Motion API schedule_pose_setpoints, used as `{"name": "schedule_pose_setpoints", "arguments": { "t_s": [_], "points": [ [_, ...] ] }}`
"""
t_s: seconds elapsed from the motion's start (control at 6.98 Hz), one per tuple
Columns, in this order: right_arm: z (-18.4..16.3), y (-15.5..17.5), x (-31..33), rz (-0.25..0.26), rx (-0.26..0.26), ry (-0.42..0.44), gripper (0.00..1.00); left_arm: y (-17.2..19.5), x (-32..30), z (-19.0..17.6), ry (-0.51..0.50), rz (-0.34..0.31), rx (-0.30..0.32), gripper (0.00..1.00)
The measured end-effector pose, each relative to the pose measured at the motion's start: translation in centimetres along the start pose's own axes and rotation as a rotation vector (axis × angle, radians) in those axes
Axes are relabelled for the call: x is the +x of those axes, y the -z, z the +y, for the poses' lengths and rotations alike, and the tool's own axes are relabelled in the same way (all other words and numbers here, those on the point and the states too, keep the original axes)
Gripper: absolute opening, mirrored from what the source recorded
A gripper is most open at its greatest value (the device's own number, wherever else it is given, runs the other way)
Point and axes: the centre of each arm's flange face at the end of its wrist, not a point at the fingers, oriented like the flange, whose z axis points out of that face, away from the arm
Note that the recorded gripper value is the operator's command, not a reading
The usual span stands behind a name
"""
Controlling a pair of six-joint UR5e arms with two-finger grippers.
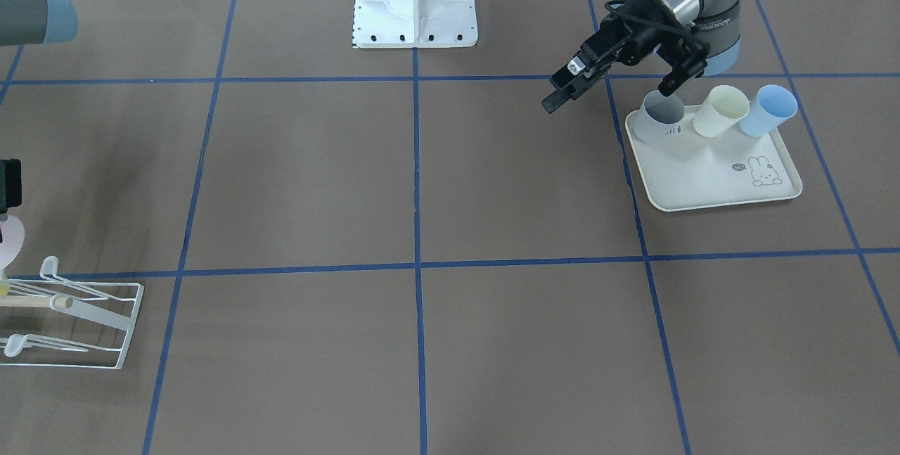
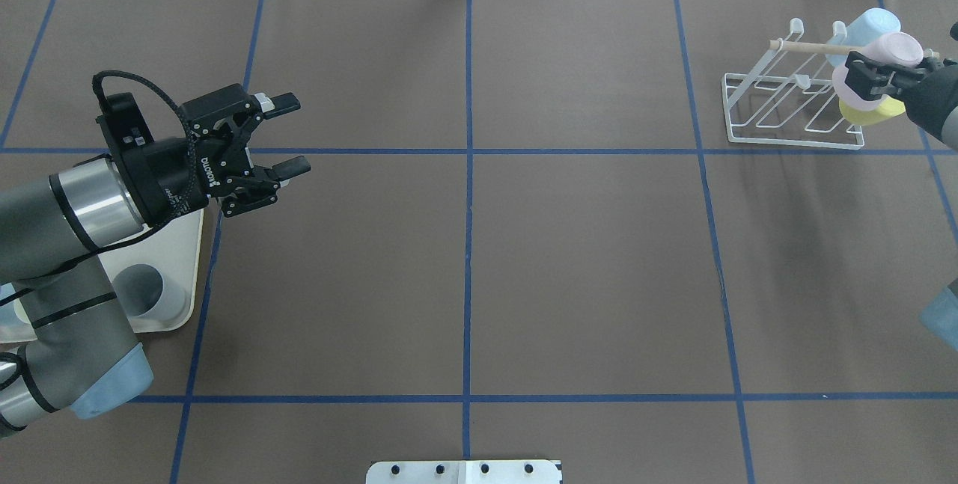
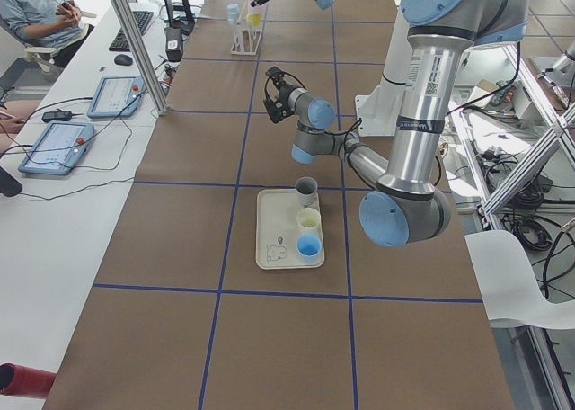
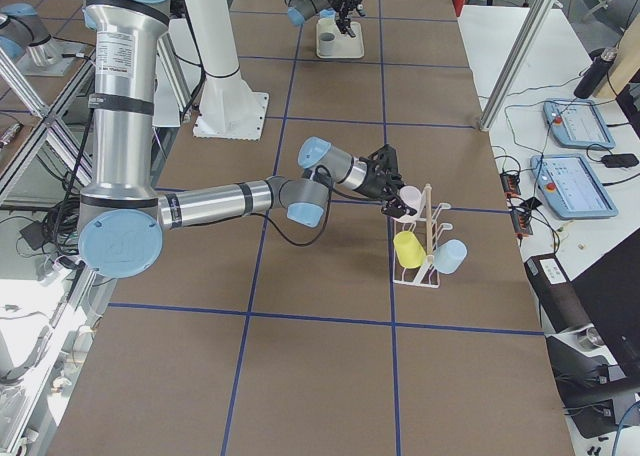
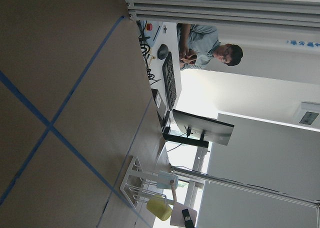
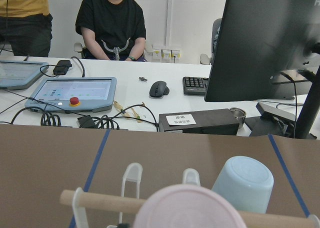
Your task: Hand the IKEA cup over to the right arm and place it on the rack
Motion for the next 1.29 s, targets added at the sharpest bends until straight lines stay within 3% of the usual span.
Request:
{"name": "schedule_pose_setpoints", "arguments": {
  "t_s": [1.29],
  "points": [
    [0.8, -3.5, -0.8, 0.043, -0.022, 0.05, 0.0, -0.1, -0.1, 0.1, 0.001, 0.0, 0.0, 1.0]
  ]
}}
